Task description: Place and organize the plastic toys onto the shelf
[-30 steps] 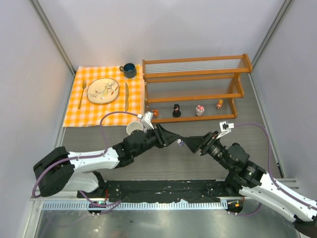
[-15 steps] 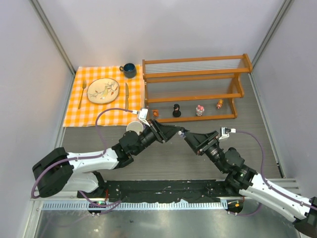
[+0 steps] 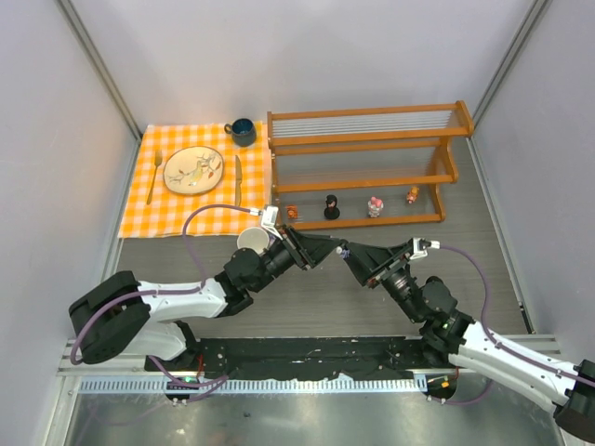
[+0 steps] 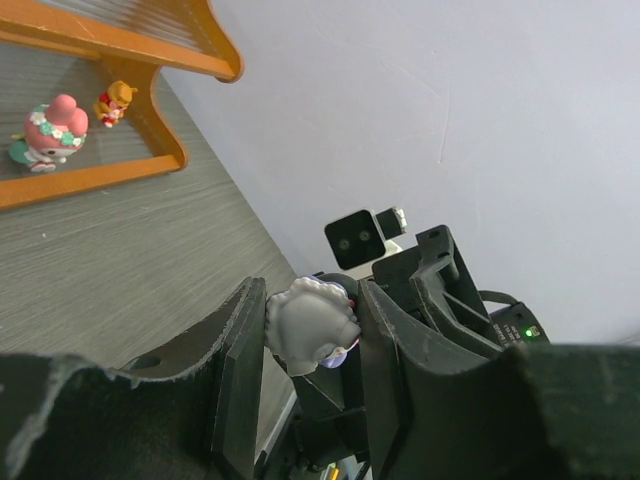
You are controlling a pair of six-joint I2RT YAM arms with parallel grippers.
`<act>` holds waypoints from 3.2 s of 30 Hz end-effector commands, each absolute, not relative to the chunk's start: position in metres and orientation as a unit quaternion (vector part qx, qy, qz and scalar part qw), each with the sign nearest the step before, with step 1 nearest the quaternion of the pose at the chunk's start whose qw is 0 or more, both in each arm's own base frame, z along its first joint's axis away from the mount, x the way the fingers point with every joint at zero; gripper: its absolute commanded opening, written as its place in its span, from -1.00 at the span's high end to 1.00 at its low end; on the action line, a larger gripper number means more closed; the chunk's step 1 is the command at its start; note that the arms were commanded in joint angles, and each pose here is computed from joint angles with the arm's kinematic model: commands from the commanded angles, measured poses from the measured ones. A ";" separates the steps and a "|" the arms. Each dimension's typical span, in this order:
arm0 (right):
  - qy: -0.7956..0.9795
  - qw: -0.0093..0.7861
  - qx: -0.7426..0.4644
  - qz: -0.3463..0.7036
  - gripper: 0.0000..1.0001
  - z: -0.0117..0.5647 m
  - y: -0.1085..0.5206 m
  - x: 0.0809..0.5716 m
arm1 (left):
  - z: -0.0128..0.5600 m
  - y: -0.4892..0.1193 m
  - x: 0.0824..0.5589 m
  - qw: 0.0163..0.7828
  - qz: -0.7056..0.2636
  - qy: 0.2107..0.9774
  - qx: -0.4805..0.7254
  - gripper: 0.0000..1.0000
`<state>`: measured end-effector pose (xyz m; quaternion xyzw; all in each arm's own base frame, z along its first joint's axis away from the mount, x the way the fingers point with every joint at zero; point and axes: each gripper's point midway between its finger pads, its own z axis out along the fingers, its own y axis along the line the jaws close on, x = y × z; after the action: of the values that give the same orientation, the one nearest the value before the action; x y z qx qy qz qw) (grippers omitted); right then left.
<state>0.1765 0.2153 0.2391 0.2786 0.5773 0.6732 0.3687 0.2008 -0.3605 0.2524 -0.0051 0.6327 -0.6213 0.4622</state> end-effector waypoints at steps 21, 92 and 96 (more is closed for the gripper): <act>0.536 0.351 0.286 0.713 -0.17 0.255 0.214 0.173 | 0.265 -0.359 0.199 0.481 -0.641 0.598 -0.003 0.99; 0.675 0.498 0.258 0.480 0.99 0.257 0.152 0.182 | 0.254 -0.290 0.200 0.532 -0.537 0.652 -0.059 -0.99; 0.729 0.525 0.226 0.376 0.99 0.265 0.134 0.186 | 0.265 -0.269 0.202 0.553 -0.503 0.661 -0.065 -1.00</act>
<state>0.1804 0.1637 0.2631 0.2583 0.6697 0.5070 0.4772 0.1924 -0.2888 0.2718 -0.0625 0.6277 -0.5715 0.5249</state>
